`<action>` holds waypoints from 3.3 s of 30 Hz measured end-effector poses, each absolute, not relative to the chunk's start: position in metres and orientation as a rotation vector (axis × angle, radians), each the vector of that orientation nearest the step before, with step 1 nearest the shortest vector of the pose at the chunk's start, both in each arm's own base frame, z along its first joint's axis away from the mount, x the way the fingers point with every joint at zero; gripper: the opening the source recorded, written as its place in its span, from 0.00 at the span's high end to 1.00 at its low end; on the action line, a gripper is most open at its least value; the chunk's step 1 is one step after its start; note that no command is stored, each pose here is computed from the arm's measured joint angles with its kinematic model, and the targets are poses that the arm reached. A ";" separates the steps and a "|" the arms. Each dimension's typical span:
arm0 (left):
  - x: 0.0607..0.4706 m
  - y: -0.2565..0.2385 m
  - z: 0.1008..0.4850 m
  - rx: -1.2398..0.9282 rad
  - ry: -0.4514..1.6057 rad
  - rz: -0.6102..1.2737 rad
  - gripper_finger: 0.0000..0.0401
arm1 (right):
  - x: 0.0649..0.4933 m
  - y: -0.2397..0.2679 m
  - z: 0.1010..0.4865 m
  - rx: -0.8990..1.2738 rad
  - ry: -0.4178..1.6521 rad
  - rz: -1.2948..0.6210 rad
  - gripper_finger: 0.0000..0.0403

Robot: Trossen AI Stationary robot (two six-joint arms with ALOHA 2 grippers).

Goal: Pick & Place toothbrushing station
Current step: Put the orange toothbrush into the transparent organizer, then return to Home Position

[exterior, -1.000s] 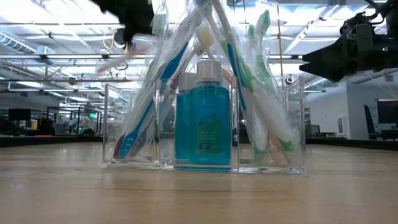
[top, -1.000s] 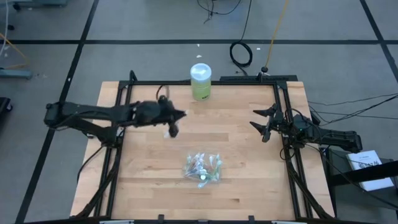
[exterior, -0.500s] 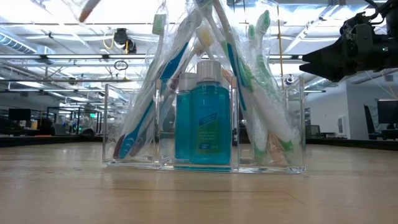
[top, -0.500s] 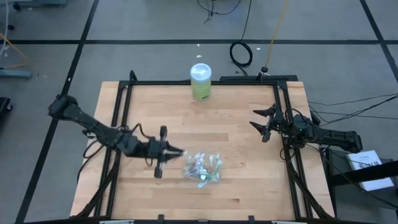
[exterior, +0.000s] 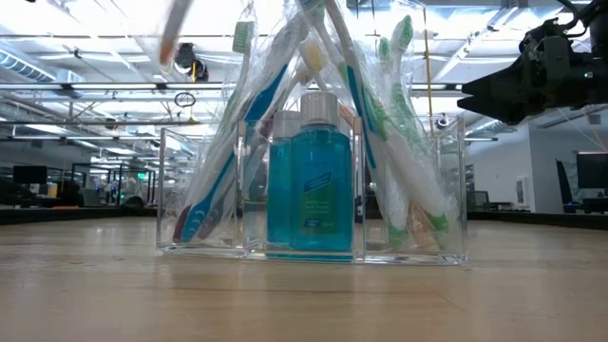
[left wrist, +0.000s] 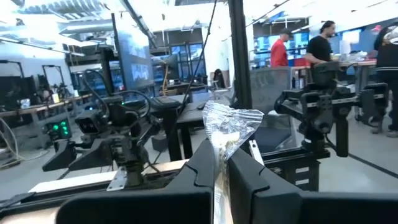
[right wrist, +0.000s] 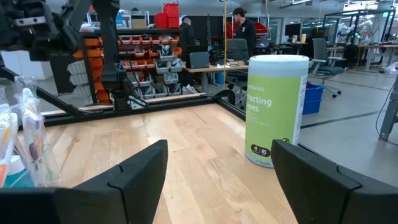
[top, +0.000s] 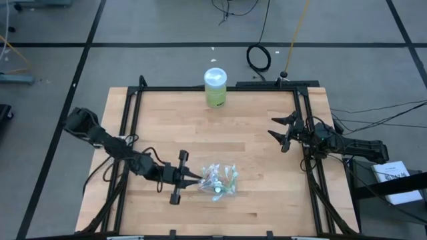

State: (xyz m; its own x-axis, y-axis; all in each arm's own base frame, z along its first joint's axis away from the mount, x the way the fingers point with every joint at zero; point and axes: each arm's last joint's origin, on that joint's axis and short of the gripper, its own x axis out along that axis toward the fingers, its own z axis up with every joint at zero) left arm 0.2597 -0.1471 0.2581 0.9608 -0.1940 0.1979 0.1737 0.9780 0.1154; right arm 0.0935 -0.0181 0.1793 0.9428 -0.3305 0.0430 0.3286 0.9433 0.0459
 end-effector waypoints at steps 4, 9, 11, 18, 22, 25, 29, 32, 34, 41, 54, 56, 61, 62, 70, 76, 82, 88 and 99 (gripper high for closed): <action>0.267 -0.145 0.249 0.121 -0.197 -0.170 0.99 | 0.093 -0.018 0.179 0.039 -0.050 -0.336 0.31; 0.274 -0.137 0.246 0.125 -0.185 -0.136 0.99 | 0.093 -0.018 0.179 0.039 -0.050 -0.336 0.31; 0.278 -0.133 0.241 0.117 -0.169 -0.131 0.99 | 0.093 -0.018 0.179 0.038 -0.050 -0.336 0.31; 0.289 -0.129 0.226 0.081 -0.160 -0.122 0.99 | 0.093 -0.018 0.179 0.038 -0.050 -0.336 0.31; 0.292 -0.130 0.217 0.050 -0.132 -0.125 0.99 | 0.093 -0.018 0.179 0.038 -0.050 -0.336 0.31; 0.296 -0.131 0.208 0.022 -0.110 -0.100 0.99 | 0.093 -0.018 0.179 0.039 -0.050 -0.336 0.31; 0.301 -0.132 0.194 0.008 -0.093 -0.063 0.99 | 0.093 -0.018 0.179 0.038 -0.050 -0.336 0.31; 0.303 -0.133 0.186 0.000 -0.099 -0.053 0.99 | 0.093 -0.018 0.179 0.039 -0.050 -0.336 0.31; 0.304 -0.134 0.183 0.002 -0.099 -0.051 0.99 | 0.093 -0.018 0.179 0.039 -0.050 -0.336 0.31; 0.302 -0.145 0.172 0.039 -0.076 -0.092 0.98 | 0.093 -0.018 0.179 0.039 -0.050 -0.336 0.31; 0.285 -0.150 0.154 0.028 0.006 0.019 0.99 | 0.093 -0.018 0.179 0.038 -0.051 -0.336 0.31; 0.284 -0.148 0.151 0.010 0.017 0.024 0.98 | 0.093 -0.018 0.179 0.038 -0.050 -0.336 0.31; 0.283 -0.147 0.150 0.003 0.020 0.025 0.97 | 0.093 -0.018 0.179 0.039 -0.050 -0.336 0.31; 0.284 -0.147 0.151 0.002 0.018 0.025 0.97 | 0.093 -0.018 0.179 0.039 -0.050 -0.336 0.31; 0.282 -0.146 0.162 0.030 -0.003 0.028 0.86 | 0.093 -0.018 0.179 0.039 -0.050 -0.336 0.31; 0.278 -0.144 0.178 0.029 -0.047 0.051 0.67 | 0.093 -0.018 0.179 0.039 -0.051 -0.336 0.31; 0.276 -0.143 0.185 0.006 -0.052 0.051 0.51 | 0.093 -0.018 0.179 0.039 -0.051 -0.336 0.31; 0.273 -0.142 0.194 -0.006 -0.073 0.047 0.43 | 0.093 -0.018 0.179 0.038 -0.050 -0.336 0.31; 0.250 -0.129 0.237 -0.047 -0.035 0.046 0.43 | 0.093 -0.018 0.179 0.038 -0.051 -0.336 0.31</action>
